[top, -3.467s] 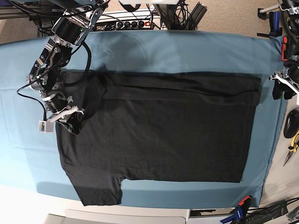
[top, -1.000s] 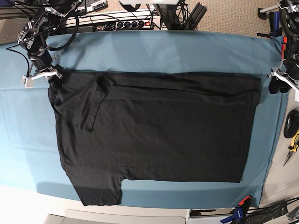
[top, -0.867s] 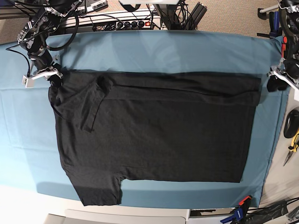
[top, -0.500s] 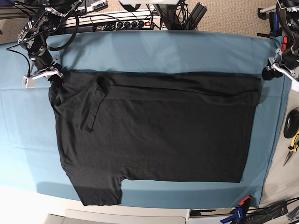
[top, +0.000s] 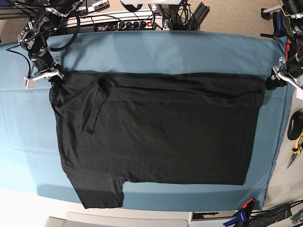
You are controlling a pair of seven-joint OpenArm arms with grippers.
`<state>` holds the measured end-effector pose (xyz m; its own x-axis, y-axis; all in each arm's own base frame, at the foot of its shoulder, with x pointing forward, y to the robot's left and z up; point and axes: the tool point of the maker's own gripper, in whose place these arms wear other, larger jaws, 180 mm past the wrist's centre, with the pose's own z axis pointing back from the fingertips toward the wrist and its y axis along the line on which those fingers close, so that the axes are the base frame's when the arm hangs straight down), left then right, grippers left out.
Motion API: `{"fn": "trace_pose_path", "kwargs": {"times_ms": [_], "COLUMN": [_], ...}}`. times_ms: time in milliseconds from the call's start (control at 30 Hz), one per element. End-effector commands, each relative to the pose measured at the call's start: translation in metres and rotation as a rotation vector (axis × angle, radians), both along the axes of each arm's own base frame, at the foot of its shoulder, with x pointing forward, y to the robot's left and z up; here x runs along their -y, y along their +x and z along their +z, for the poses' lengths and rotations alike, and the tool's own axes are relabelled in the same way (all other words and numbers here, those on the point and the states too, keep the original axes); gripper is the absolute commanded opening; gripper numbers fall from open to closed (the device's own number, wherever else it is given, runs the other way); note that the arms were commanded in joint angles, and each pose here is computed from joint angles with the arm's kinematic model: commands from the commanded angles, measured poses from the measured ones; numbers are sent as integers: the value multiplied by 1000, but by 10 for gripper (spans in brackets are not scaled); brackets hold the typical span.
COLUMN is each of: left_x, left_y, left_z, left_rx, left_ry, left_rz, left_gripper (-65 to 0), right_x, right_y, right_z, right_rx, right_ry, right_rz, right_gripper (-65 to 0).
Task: Fold the T-shirt properly
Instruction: 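Grasp the folded edge corners again with both grippers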
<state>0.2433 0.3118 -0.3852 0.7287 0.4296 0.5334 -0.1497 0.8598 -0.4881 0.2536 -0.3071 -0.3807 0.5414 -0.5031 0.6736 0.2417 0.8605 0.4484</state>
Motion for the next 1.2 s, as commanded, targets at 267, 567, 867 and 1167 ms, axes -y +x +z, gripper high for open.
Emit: {"fn": "trace_pose_path", "kwargs": {"times_ms": [267, 567, 867, 1167], "left_x": [20, 23, 19, 21], "left_y": [9, 10, 12, 13], "left_z": [8, 11, 11, 13], "left_rx": [75, 91, 99, 117], "left_ry": [-82, -100, -80, -67], "left_rz": [-5, -9, 0, -22], "left_gripper": [-354, -365, -650, -650], "right_x": [6, 6, 7, 2], "right_y": [6, 6, 7, 9], "right_z": [13, 13, 14, 17], "right_rx": [37, 38, 46, 64], "right_ry": [-29, -29, -31, -47], "right_rz": [7, 7, 4, 45], "right_gripper": [-650, -650, -650, -650]}}
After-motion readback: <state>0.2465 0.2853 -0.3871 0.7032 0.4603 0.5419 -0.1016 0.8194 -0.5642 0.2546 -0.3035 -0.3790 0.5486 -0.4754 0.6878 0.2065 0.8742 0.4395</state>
